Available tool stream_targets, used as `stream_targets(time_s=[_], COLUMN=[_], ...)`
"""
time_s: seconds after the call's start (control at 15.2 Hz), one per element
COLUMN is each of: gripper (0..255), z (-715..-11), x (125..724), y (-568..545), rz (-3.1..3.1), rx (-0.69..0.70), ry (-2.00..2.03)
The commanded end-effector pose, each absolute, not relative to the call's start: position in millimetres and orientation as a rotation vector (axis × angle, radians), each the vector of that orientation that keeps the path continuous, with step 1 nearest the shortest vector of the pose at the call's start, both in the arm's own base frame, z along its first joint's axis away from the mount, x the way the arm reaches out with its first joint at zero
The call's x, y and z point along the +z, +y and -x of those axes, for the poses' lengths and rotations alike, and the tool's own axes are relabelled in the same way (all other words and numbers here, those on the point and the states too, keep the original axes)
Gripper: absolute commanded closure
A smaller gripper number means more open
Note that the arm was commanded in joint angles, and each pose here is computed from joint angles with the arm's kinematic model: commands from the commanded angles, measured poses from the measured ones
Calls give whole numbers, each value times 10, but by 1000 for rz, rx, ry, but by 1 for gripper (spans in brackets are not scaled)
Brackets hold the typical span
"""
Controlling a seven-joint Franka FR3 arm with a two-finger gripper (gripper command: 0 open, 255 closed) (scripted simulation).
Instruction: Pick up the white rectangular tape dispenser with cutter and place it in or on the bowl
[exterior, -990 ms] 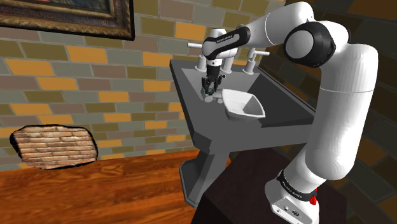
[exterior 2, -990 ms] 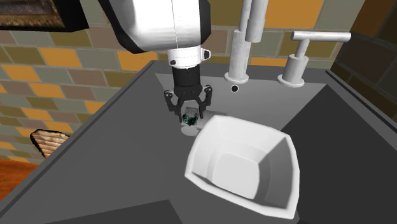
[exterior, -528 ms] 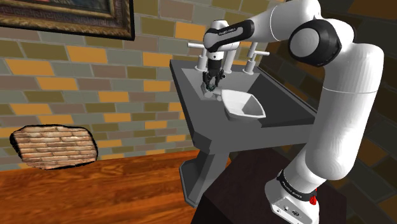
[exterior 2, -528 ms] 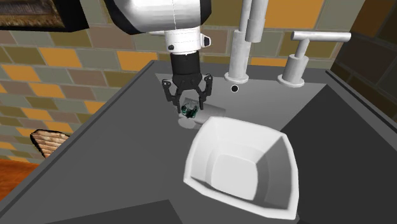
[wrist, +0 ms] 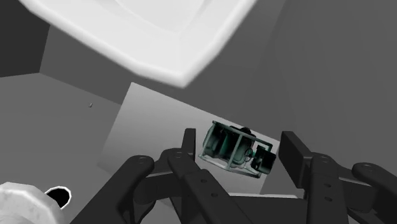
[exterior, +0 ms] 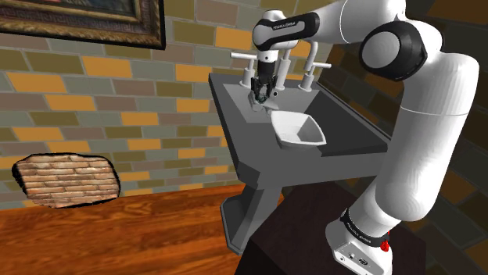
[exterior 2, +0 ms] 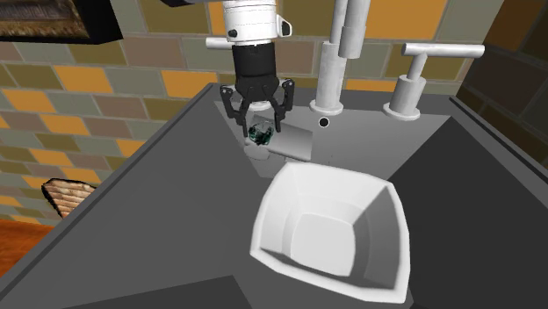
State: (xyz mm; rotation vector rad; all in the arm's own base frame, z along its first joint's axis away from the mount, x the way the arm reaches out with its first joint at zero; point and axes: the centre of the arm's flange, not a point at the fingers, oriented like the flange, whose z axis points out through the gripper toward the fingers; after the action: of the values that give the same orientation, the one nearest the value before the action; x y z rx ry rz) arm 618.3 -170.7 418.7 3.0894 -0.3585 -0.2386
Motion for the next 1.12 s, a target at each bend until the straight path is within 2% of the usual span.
stream_targets(time_s=[0.0, 1.06], gripper=[255, 255], z=[-6177, -6048], x=[4289, 5056], y=[-1713, -1695], rz=[-3089, -3089], rx=[-238, -238], ry=[-358, -358])
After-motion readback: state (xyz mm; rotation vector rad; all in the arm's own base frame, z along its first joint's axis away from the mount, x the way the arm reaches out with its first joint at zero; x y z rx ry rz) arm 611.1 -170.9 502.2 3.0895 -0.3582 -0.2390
